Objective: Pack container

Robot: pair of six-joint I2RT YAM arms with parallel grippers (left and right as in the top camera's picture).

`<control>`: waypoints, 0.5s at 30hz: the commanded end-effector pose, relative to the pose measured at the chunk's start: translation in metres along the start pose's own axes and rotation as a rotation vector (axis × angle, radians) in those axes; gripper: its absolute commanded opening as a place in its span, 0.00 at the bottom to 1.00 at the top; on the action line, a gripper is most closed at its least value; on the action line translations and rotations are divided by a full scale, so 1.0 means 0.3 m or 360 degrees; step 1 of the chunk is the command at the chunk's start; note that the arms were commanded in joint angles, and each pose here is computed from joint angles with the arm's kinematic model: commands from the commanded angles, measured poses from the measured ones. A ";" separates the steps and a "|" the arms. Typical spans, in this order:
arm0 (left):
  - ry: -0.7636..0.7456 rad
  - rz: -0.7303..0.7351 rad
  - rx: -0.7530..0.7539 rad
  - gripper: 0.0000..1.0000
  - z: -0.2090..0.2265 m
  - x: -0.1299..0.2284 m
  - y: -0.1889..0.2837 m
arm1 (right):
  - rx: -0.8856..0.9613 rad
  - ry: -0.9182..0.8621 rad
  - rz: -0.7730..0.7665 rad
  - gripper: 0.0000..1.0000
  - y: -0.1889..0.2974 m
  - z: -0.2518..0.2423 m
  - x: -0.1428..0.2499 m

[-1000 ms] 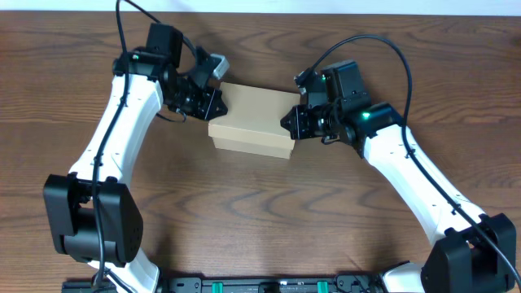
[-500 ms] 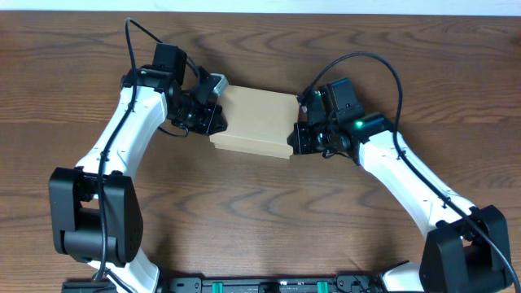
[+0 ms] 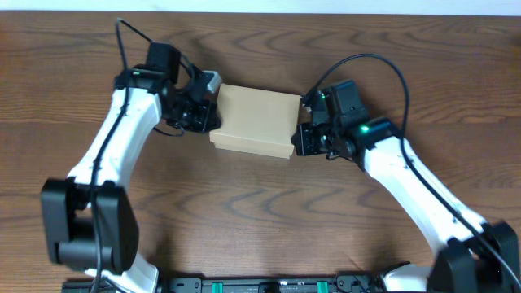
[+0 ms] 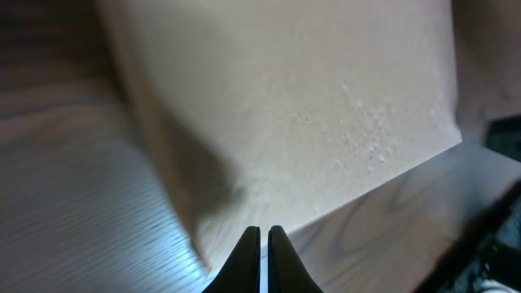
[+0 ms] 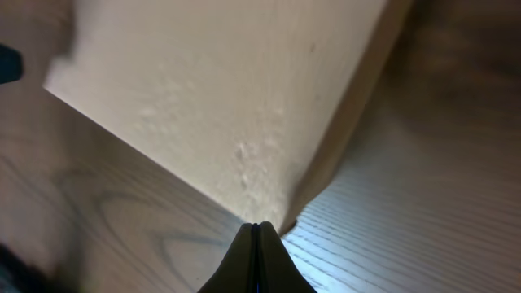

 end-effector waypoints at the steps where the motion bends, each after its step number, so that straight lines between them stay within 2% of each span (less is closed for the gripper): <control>1: 0.0053 -0.0129 -0.0209 0.06 -0.022 0.003 0.124 | 0.0120 -0.0042 -0.0215 0.01 0.102 0.013 -0.006; 6: 0.0186 -0.0136 -0.0392 0.06 0.012 0.025 0.147 | 0.0263 -0.0096 -0.0297 0.01 0.130 -0.010 -0.004; 11: 0.0369 -0.0121 -0.0392 0.06 0.081 0.081 0.049 | 0.0437 -0.0276 -0.0254 0.01 0.054 -0.073 0.008; 15: 0.0396 -0.0119 -0.0304 0.06 0.105 0.114 -0.030 | 0.0473 -0.0327 -0.0169 0.01 -0.030 -0.103 0.006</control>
Point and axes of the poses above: each gripper's point midway between its finger pads, its own y axis back along the fingers, its own z axis along the line the jaws close on, x = y × z, the point moved 10 cm from there along y, back along the fingers, and after that the axes turned 7 degrees about -y, right-handed, at the moved point
